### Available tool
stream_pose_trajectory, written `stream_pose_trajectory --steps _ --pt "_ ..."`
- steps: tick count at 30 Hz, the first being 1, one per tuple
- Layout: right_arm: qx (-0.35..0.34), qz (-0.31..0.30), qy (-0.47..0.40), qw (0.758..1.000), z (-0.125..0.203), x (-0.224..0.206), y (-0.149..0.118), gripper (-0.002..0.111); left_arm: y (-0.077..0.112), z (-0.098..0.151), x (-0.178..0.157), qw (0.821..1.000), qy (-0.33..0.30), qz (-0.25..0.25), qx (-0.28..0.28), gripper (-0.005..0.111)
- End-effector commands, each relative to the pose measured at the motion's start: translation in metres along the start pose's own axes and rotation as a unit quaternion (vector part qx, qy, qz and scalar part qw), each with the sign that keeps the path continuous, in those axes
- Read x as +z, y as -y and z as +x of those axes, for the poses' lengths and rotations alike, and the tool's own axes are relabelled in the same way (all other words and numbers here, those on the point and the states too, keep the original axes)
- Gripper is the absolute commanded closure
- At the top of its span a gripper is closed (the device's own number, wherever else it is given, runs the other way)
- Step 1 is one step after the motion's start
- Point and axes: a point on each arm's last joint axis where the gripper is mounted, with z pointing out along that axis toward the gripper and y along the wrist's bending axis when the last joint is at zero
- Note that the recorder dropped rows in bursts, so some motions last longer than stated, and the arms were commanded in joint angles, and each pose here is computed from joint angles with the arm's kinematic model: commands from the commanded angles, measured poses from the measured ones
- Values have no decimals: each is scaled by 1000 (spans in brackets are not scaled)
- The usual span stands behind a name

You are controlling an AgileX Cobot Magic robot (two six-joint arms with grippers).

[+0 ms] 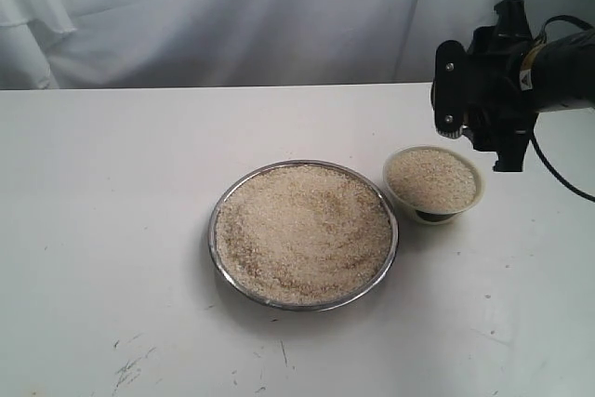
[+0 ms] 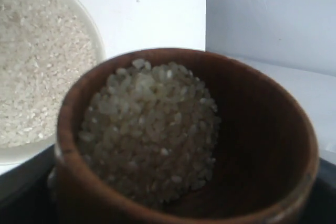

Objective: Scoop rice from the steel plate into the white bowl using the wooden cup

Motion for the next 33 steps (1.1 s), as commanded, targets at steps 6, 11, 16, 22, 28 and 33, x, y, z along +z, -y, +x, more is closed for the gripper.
stream_pose_trajectory --steps 6,11,16,22,28,33 --pt "25 9 9 1000 -7 -3 4 108 0 1 0 1000 3 1 -2 107" --pt "46 17 18 999 -8 -3 5 108 0 1 0 1000 3 1 -2 107" --pt "58 20 21 998 -9 -3 6 108 0 1 0 1000 3 1 -2 107" --pt "91 34 39 995 -12 -3 9 108 0 1 0 1000 3 1 -2 107" --pt "90 37 49 994 -14 5 6 108 0 1 0 1000 3 1 -2 107" --pt "51 22 46 997 -13 24 -4 108 0 1 0 1000 3 1 -2 107"
